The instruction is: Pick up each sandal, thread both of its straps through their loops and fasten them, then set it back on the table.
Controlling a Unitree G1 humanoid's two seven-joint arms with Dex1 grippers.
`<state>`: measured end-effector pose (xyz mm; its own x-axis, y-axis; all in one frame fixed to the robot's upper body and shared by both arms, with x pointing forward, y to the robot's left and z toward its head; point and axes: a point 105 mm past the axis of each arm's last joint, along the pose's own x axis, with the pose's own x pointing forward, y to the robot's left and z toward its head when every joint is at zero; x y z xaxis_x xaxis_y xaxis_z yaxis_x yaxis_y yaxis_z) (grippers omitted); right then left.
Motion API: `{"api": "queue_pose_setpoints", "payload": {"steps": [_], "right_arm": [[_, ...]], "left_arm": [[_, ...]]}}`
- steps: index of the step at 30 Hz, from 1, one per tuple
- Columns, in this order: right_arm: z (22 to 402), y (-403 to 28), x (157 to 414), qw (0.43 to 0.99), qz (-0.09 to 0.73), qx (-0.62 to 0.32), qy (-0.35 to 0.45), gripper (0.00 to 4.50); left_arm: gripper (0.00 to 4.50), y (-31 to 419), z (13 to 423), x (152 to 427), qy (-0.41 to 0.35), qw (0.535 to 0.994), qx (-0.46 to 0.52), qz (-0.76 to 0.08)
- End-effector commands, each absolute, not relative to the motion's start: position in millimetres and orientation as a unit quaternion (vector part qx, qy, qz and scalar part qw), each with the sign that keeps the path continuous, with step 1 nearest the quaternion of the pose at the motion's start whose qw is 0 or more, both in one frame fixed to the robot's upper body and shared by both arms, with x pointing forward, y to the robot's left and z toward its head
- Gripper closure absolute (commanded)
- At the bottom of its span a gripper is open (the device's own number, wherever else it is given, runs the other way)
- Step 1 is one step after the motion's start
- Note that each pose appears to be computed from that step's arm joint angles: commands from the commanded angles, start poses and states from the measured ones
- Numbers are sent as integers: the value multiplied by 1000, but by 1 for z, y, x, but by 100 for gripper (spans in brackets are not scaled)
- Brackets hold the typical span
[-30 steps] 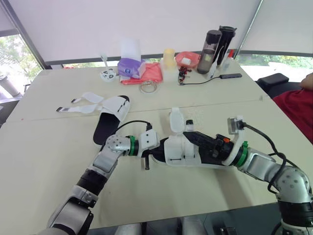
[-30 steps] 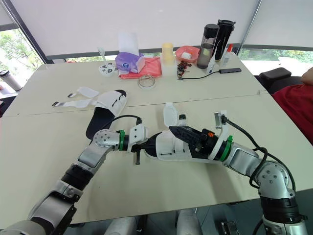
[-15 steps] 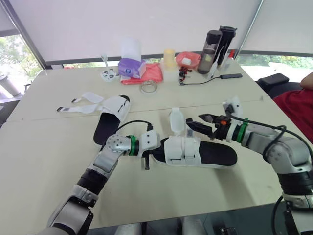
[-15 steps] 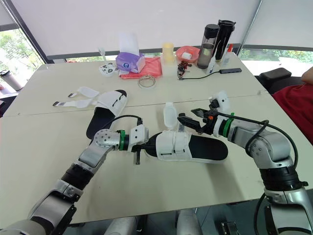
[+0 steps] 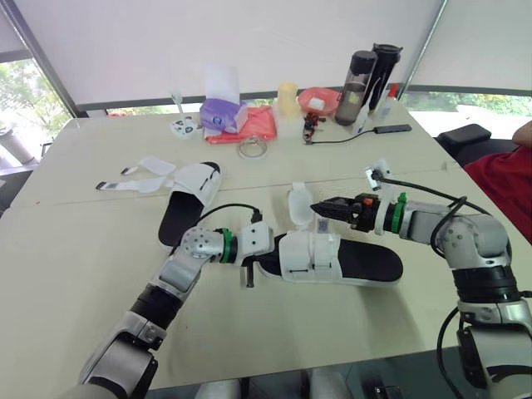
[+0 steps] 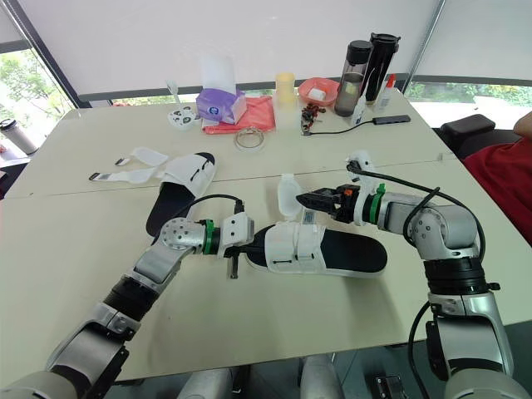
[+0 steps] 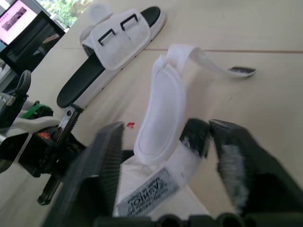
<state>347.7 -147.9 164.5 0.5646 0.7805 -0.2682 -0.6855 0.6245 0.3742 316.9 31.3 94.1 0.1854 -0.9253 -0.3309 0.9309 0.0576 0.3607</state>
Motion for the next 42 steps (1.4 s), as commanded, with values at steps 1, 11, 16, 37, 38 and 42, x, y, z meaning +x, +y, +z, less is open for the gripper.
{"api": "queue_pose_setpoints", "payload": {"steps": [1,11,16,37,38,42], "right_arm": [[177,-146,346,875,431,113,191,359],[211,-151,335,854,479,184,89,445],[216,-158,329,844,478,238,54,445],[239,-136,283,765,579,279,32,445],[238,-135,283,767,578,279,32,445],[237,-134,285,767,577,277,37,445]], "left_arm": [[450,32,85,316,22,727,259,-635],[450,33,86,317,20,730,256,-633],[450,31,86,317,19,729,255,-635],[450,31,86,318,17,728,256,-635],[450,31,86,318,17,729,256,-635],[450,33,87,325,11,734,273,-622]]}}
